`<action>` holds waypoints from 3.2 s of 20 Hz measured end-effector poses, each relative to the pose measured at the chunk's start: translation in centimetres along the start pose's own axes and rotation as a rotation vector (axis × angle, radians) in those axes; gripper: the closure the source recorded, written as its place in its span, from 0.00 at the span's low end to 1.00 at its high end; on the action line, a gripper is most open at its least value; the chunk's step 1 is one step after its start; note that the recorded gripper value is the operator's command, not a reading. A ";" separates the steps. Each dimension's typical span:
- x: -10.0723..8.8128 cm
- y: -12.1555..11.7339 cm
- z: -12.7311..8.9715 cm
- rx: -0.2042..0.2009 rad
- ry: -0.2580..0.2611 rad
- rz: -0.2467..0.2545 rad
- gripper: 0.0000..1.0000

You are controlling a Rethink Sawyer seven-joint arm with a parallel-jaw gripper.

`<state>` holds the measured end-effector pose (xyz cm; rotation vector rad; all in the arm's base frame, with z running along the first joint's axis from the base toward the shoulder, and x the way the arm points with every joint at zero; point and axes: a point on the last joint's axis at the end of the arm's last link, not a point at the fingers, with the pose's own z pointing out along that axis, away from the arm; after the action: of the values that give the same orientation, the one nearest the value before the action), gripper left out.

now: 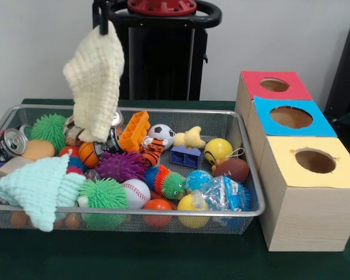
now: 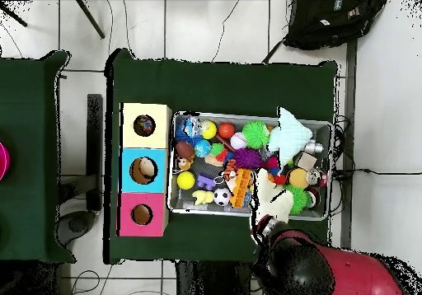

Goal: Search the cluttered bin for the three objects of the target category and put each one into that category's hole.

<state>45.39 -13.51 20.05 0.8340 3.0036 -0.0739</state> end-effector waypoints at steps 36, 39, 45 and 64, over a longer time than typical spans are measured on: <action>15.5 8.3 12.1 -0.103 0.008 0.022 1.00; 17.1 7.9 14.2 -0.101 0.046 0.048 1.00; 19.3 7.5 16.5 -0.104 0.083 0.067 1.00; 20.9 7.0 18.3 -0.109 0.082 0.086 1.00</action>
<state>31.31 2.28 0.81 0.9768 3.0086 0.1278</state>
